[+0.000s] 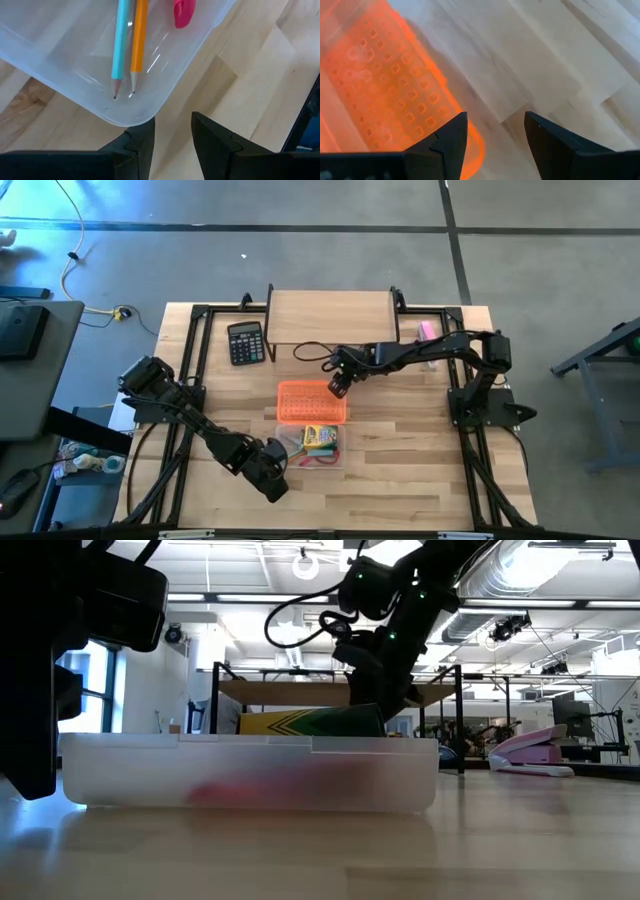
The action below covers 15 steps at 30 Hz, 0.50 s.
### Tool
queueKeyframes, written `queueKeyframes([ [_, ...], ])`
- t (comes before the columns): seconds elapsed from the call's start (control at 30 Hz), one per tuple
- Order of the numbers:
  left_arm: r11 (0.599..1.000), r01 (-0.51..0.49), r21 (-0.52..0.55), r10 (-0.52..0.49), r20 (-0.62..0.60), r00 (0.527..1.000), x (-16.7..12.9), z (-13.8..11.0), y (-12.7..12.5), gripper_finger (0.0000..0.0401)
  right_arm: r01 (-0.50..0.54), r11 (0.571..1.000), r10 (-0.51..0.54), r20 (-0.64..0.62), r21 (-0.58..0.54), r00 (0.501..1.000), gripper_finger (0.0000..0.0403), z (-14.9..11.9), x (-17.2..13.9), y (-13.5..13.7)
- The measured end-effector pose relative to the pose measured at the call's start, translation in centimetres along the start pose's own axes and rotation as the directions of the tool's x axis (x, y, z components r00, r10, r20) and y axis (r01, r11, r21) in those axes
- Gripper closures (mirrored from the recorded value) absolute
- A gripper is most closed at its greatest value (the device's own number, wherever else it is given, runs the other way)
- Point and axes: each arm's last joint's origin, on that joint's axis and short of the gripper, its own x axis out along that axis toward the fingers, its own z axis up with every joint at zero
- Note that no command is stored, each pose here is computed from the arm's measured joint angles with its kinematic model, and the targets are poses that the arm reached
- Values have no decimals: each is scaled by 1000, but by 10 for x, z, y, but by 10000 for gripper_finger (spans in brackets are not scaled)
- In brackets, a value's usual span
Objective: Pack school essentials
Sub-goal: Close the supply box
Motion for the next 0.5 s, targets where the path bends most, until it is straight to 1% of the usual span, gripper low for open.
queueKeyframes([
  [0.2,1000,1,0,-1,-1,1000,0,0,0,284,-25,999,25,-10,27,1000,214,-5,-2,10],
  [0.37,1000,7,6,-6,-18,1000,0,-2,-1,284,-15,999,16,-11,46,1000,214,-10,-3,18],
  [0.5,999,7,41,-6,-23,1000,-1,-5,-1,284,5,998,-5,2,63,1000,214,-11,-4,19],
])
